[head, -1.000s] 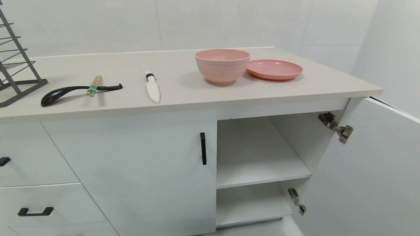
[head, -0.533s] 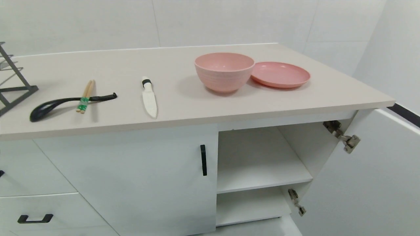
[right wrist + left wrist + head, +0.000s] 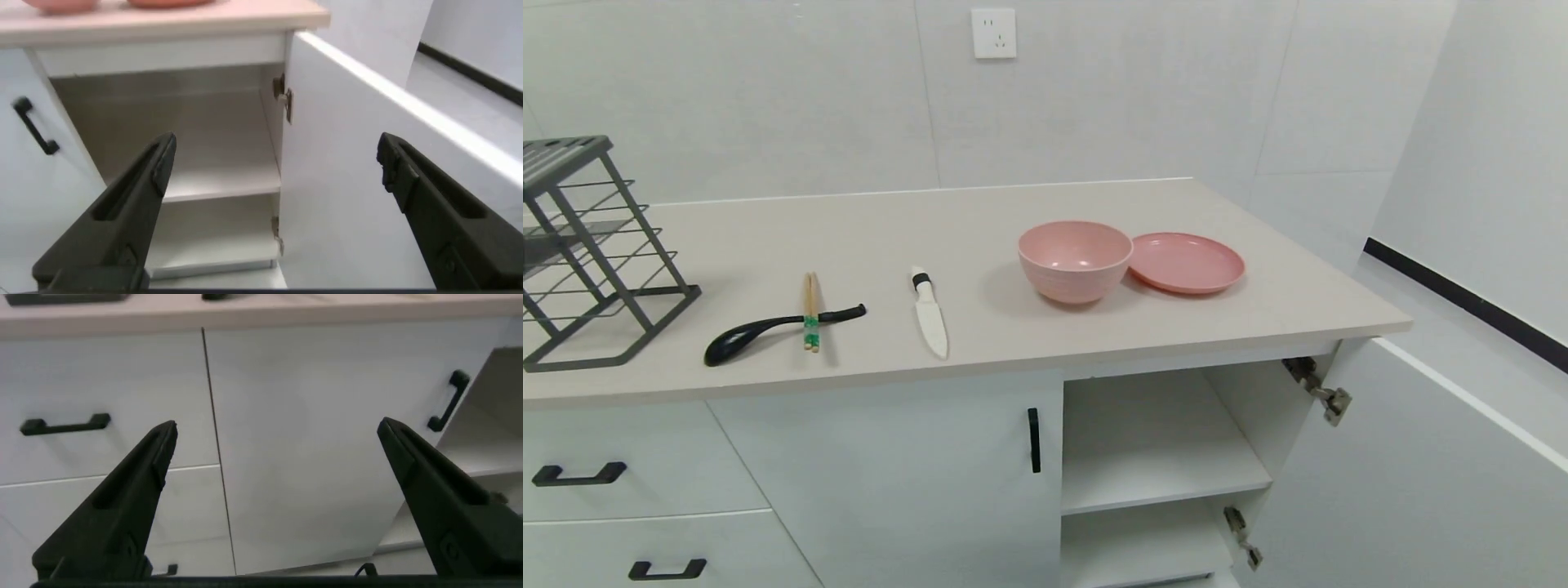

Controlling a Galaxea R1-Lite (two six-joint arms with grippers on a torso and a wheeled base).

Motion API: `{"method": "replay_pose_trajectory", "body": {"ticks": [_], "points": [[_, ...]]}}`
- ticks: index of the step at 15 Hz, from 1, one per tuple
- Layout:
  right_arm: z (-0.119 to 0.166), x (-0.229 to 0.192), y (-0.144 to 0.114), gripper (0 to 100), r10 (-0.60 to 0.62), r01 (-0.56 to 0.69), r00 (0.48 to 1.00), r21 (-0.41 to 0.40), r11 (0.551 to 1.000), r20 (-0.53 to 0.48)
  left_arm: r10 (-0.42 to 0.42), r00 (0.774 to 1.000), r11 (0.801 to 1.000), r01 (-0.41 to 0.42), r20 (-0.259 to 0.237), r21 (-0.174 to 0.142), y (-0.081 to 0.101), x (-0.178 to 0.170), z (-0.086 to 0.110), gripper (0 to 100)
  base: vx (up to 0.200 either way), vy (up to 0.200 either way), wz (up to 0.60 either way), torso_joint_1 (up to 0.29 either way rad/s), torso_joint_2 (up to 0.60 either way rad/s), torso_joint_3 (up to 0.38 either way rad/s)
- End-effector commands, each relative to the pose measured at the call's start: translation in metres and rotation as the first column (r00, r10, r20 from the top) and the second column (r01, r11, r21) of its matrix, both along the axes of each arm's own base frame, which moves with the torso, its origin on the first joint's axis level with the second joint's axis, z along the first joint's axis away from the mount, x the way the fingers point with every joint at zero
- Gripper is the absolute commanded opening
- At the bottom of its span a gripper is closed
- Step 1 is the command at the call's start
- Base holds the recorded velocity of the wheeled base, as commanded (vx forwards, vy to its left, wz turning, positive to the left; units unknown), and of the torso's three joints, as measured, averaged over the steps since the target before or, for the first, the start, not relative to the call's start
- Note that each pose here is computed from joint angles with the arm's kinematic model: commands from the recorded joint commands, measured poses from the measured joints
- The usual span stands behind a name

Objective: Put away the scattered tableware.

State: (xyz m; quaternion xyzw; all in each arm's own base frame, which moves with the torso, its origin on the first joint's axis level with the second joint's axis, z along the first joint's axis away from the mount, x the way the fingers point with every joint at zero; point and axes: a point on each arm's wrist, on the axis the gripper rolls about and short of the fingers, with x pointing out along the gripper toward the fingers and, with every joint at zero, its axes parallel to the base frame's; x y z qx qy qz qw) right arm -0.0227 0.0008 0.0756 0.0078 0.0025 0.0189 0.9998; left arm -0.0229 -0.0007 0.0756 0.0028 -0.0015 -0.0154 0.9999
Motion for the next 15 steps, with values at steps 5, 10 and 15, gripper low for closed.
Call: {"method": "replay_pose_trajectory", "body": {"ticks": [5, 10, 15], "points": [[0.0001, 0.0000, 0.0000, 100, 0.000, 0.000, 1.000, 0.000, 1.000, 0.000, 0.000, 1.000, 1.000, 0.000, -0.001, -0.001, 0.0000, 0.0001, 0.0000, 100, 0.000, 0.000, 0.00, 0.297, -0.49, -0.231], [0.0001, 0.0000, 0.0000, 100, 0.000, 0.000, 1.000, 0.000, 1.000, 0.000, 0.000, 1.000, 1.000, 0.000, -0.001, -0.001, 0.0000, 0.0001, 0.0000, 100, 0.000, 0.000, 0.00, 0.291, -0.51, -0.240], [0.0001, 0.0000, 0.0000, 100, 0.000, 0.000, 1.000, 0.000, 1.000, 0.000, 0.000, 1.000, 1.000, 0.000, -0.001, -0.001, 0.0000, 0.0001, 0.0000, 100, 0.080, 0.000, 0.00, 0.225, -0.44, -0.211]]}}
